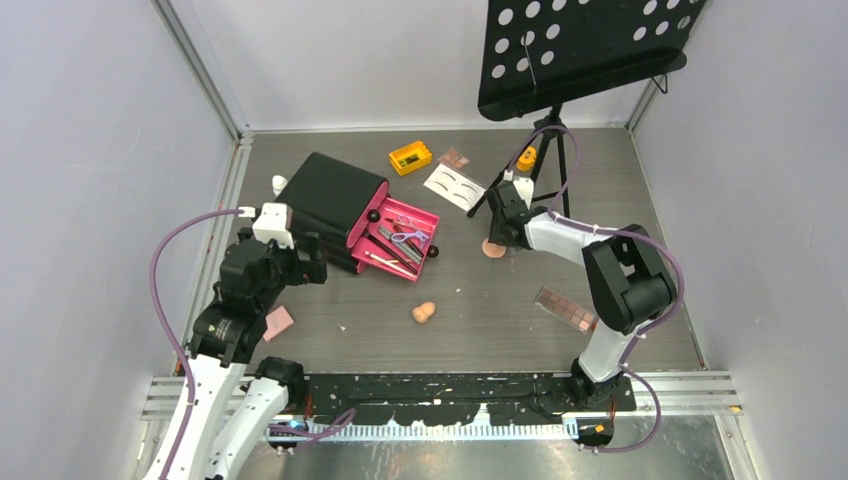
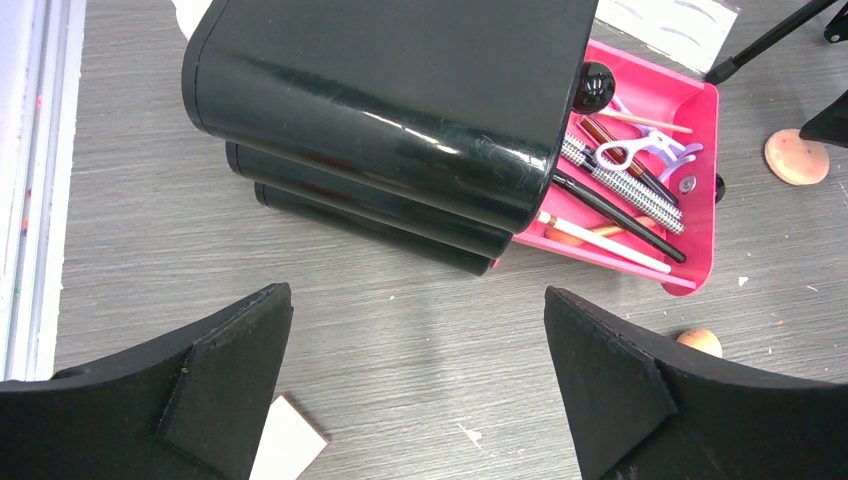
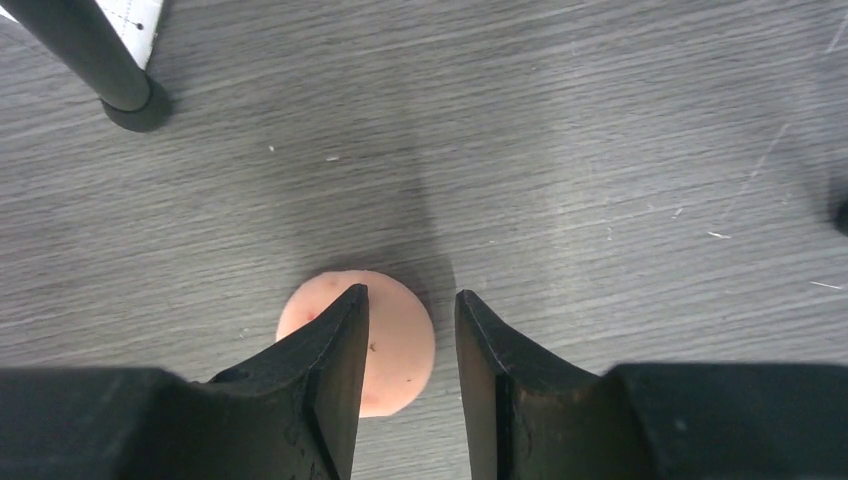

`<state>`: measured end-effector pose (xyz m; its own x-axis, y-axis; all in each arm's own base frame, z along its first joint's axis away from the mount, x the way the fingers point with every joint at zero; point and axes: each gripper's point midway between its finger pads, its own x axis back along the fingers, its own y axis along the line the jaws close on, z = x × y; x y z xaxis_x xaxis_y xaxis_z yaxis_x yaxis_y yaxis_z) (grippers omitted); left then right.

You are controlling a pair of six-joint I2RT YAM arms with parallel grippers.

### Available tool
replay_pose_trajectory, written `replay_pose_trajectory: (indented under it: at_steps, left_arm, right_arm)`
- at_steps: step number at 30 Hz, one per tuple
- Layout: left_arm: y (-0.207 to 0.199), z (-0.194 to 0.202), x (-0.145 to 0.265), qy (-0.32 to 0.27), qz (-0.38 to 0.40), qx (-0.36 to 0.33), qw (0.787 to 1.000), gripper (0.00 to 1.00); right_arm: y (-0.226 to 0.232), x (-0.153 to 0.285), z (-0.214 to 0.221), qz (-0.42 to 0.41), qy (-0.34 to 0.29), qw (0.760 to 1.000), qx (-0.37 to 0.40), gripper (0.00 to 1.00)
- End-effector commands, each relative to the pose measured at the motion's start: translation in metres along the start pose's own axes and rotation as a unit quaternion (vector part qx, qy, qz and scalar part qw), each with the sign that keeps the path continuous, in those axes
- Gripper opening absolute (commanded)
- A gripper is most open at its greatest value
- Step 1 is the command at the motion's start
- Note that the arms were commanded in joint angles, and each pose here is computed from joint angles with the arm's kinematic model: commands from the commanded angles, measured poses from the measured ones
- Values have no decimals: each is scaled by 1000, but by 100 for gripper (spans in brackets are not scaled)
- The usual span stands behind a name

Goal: Organize the makeup
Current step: Pick up the makeup tool from the center of the board.

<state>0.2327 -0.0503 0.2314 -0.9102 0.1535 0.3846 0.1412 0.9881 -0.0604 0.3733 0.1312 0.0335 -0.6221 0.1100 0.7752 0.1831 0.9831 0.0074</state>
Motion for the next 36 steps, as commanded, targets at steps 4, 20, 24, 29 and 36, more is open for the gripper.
replay_pose_trajectory:
  at_steps: [4,20,24,29,36]
  left_arm:
    - [-4,-11,-1,-22,11,-5,1000,100]
    - [-5,-11,-1,-23,15,-5,1000,100]
    - [-5,-11,-1,-23,15,-5,1000,100]
    - [-5,-11,-1,-22,14,-5,1000,100]
    - [-4,-11,-1,-22,12,-5,1000,100]
  right_arm:
    - [15,-5,7,-36,12,999,-28,46]
    - [7,7,9,-33,16,999,-31,1]
    - [15,26,-13,-61,-21,998,-23,0]
    - [54,69,-48,-129,-85,988,9,0]
    - [125,122,-90,-221,-119,968,18,0]
